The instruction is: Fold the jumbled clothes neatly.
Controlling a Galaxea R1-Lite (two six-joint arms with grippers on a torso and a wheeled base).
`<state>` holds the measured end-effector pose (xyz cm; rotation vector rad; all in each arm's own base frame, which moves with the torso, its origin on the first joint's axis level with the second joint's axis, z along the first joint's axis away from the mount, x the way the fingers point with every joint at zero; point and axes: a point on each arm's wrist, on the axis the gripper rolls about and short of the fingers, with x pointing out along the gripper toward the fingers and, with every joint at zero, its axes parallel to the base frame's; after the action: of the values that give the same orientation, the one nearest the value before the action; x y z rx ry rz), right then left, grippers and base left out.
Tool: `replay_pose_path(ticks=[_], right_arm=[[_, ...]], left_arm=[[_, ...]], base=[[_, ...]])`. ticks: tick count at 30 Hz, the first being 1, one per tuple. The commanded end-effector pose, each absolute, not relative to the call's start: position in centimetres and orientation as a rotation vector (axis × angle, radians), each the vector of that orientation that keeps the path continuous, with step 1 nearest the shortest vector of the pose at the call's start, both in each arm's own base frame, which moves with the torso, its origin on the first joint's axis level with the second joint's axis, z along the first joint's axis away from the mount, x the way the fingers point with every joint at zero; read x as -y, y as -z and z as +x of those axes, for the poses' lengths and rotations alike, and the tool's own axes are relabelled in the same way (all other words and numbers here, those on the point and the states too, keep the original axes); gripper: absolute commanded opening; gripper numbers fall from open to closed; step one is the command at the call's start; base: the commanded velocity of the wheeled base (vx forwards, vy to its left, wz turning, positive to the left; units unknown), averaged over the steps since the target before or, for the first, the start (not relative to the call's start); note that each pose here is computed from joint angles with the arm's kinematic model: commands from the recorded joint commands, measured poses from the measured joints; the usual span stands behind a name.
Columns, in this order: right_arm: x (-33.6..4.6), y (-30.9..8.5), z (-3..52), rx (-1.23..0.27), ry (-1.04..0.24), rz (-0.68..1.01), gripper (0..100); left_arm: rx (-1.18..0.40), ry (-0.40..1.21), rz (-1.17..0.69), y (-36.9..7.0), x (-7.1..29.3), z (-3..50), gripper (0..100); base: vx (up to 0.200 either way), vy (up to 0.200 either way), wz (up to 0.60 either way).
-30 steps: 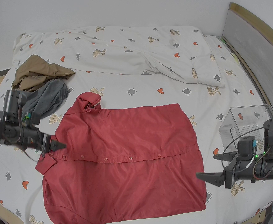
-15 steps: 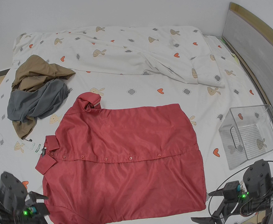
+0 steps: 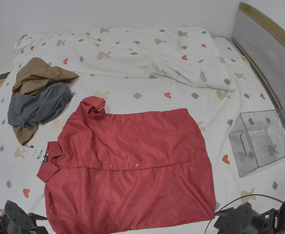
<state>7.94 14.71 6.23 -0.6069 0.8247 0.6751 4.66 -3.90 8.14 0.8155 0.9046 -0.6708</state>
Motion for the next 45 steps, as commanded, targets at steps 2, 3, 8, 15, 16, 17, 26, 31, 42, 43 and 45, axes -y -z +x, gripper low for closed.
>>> replay_pose_path(ticks=[2,3,8,15,16,17,26,31,42,43,45], right_arm=[[-15.3,-6.6,6.9,-0.752,-0.775,-0.687,100],[-15.2,-6.8,6.9,-0.737,-0.785,-0.698,100],[-14.8,-7.1,6.8,-0.704,-0.806,-0.739,100],[-14.7,-6.8,6.8,-0.717,-0.803,-0.751,100],[-14.7,-6.8,6.8,-0.717,-0.803,-0.751,100],[-14.7,-6.8,6.8,-0.717,-0.803,-0.751,100],[-14.7,-6.8,6.9,-0.718,-0.801,-0.748,100],[-14.7,-6.8,6.9,-0.716,-0.803,-0.745,100],[-14.4,-6.7,6.8,-0.723,-0.8,-0.749,100],[-14.4,-6.7,6.7,-0.724,-0.799,-0.75,100],[-14.4,-6.7,6.7,-0.723,-0.8,-0.749,100]], left_arm=[[-0.959,0.659,0.761,-7.7,4.2,5.0,100],[-0.949,0.66,0.756,-7.7,4.1,4.9,100],[-0.923,0.666,0.75,-7.5,3.8,4.5,100],[-0.929,0.667,0.754,-7.4,3.8,4.5,100],[-0.927,0.667,0.754,-7.5,3.8,4.6,100],[-0.927,0.667,0.754,-7.5,3.8,4.6,100],[-0.927,0.67,0.758,-7.4,3.8,4.5,100],[-0.917,0.67,0.753,-7.5,3.8,4.5,100],[-0.914,0.674,0.755,-7.5,3.8,4.5,100],[-0.913,0.674,0.754,-7.5,3.8,4.4,100],[-0.909,0.674,0.752,-7.5,3.8,4.4,100]], base=[[0.0,0.0,0.0],[0.0,0.0,0.0],[0.0,-0.04,0.0],[0.0,-0.2,0.0],[0.0,-0.2,0.0],[-0.2,-0.2,0.0],[-0.044,-0.044,0.0],[0.0,0.0,0.0],[-0.145,0.145,0.0],[-0.2,0.2,0.0],[0.0,0.0,0.0]])
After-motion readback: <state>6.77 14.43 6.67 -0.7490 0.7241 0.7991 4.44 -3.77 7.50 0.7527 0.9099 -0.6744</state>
